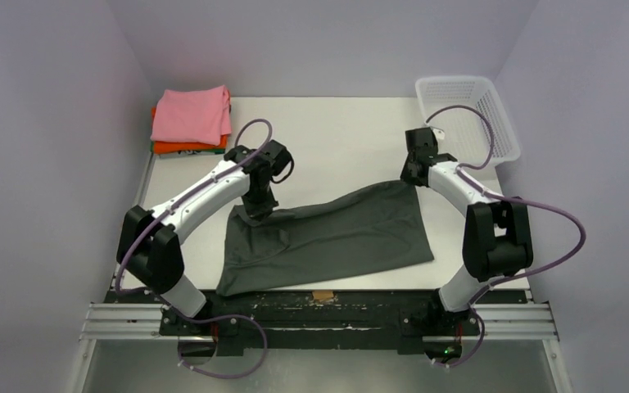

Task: Fold and stack the t-shirts
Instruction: Grab the side of the flattened tshirt furthest away from the robot with both arms, then fold the other side of the tshirt into a rectangle

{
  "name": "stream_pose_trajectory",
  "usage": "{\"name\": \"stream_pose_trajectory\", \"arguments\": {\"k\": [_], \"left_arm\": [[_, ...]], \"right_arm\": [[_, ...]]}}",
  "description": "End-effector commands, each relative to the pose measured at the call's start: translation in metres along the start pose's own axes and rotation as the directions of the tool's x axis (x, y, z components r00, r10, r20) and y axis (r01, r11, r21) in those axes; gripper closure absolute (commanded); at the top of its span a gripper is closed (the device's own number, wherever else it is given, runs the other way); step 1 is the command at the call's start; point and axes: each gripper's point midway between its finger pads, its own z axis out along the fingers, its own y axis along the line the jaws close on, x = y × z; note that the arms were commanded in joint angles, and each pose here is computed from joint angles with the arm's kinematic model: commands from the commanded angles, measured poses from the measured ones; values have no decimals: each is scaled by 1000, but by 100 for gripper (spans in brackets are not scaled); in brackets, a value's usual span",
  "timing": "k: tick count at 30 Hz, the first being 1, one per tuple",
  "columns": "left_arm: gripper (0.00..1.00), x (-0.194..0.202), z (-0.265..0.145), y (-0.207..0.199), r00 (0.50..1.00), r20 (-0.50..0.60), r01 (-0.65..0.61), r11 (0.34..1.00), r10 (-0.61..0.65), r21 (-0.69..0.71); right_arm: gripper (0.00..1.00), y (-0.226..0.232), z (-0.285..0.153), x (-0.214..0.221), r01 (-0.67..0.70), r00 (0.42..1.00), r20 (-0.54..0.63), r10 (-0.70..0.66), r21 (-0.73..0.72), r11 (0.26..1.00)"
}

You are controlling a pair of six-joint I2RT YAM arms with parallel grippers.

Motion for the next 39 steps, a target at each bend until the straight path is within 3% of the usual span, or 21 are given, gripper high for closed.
{"name": "stream_pose_trajectory", "arguments": {"k": [1,8,16,18,21,25,29,30,32,34,37,39], "left_arm": [[100,18,-13,12,998,27,58,998,-59,18],[100,52,-16,30,994,6,108,994,-108,14],[86,103,-1,32,994,-63,81,996,-84,-43],[72,119,2,39,994,-92,53,996,-59,-73],[40,144,2,46,989,-143,-25,998,17,-52],[32,165,-7,59,976,-191,-101,994,109,46],[8,149,-25,59,991,-109,-65,985,82,157],[2,140,-28,56,995,-81,-47,982,63,185],[0,122,-30,47,998,-56,0,969,14,247],[0,100,-29,27,999,-31,44,939,-35,341],[0,66,-22,2,996,15,73,899,-88,432],[0,51,-12,-9,994,28,79,890,-102,449]], "right_arm": [[100,-7,-14,-3,-13,999,51,13,-8,1000],[100,-11,-27,8,-30,998,57,33,-50,998],[98,-24,-26,24,-40,998,41,41,-12,999],[91,-33,-25,35,-54,998,32,54,24,998],[79,-45,-29,43,-99,995,39,96,66,993],[50,-66,-39,49,-147,989,55,140,153,977],[31,-84,-56,49,-182,982,83,168,215,960],[29,-83,-61,45,-180,982,94,164,197,964],[25,-68,-68,37,-163,983,105,153,93,982],[14,-32,-76,23,-123,983,119,137,-114,986],[9,35,-95,17,-53,992,78,100,-463,885],[8,67,-99,17,-24,997,49,65,-589,808]]}}
